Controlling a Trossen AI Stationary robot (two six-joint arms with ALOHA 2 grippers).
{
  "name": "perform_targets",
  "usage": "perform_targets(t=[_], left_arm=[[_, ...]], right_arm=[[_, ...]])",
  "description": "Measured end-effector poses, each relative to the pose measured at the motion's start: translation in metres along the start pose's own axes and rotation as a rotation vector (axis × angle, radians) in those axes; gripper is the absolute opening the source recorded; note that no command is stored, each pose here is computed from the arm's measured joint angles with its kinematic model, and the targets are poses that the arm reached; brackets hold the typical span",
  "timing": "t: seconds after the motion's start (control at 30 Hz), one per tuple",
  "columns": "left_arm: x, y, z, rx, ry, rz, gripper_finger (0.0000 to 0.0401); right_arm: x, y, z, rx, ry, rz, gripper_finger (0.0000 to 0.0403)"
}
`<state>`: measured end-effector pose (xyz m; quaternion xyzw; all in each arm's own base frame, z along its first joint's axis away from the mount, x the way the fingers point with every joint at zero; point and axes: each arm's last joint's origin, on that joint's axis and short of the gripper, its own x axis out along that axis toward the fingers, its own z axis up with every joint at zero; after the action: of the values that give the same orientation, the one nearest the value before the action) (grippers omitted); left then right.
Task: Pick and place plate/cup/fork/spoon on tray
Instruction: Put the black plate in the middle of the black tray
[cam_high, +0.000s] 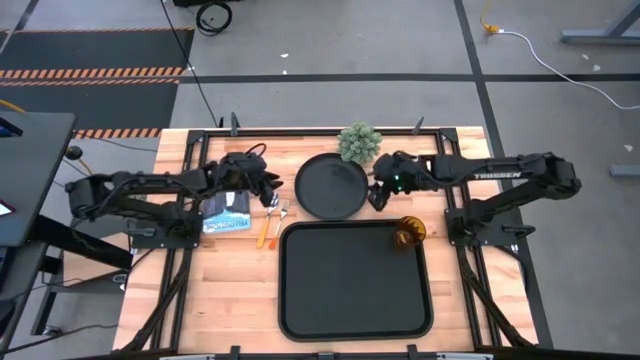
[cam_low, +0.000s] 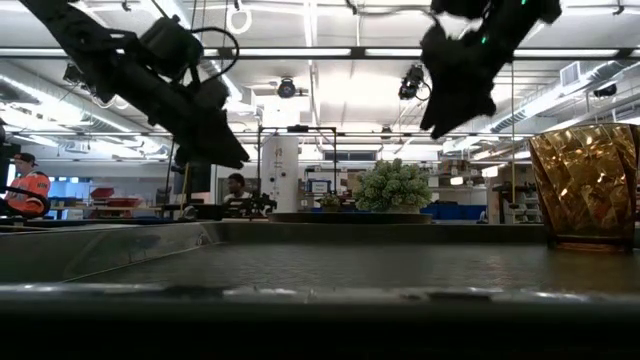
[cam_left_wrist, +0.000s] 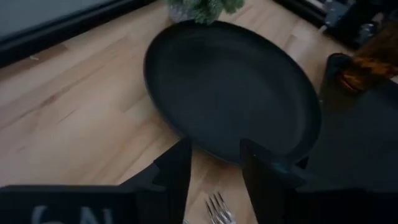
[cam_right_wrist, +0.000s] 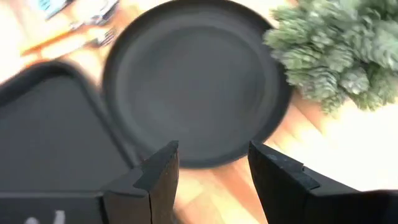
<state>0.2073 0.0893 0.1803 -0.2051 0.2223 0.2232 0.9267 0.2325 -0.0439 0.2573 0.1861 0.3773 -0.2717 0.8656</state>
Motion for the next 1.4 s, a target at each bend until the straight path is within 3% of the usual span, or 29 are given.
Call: perform_targets(t=[0.3, 0.77, 1.07, 1.4], left_arm=[[0.021, 0.003, 0.007, -0.017, 0.025, 0.036, 0.0211], [0.029, 0.006, 0.015, 0.05, 0.037, 0.079, 0.0193], [0.029, 0.006, 0.014, 0.062, 0.049, 0.08, 0.0188], [0.029, 0.005, 0.013, 0.064, 0.051, 0.08, 0.0188]], right_arm=[[0.03, -0.038, -0.011, 0.24, 0.04, -0.144, 0.022], [0.095, -0.049, -0.015, 0.323, 0.154, -0.149, 0.0226], [0.123, -0.05, -0.022, 0.348, 0.18, -0.169, 0.0192], [0.13, -0.049, -0.025, 0.349, 0.201, -0.147, 0.0134]])
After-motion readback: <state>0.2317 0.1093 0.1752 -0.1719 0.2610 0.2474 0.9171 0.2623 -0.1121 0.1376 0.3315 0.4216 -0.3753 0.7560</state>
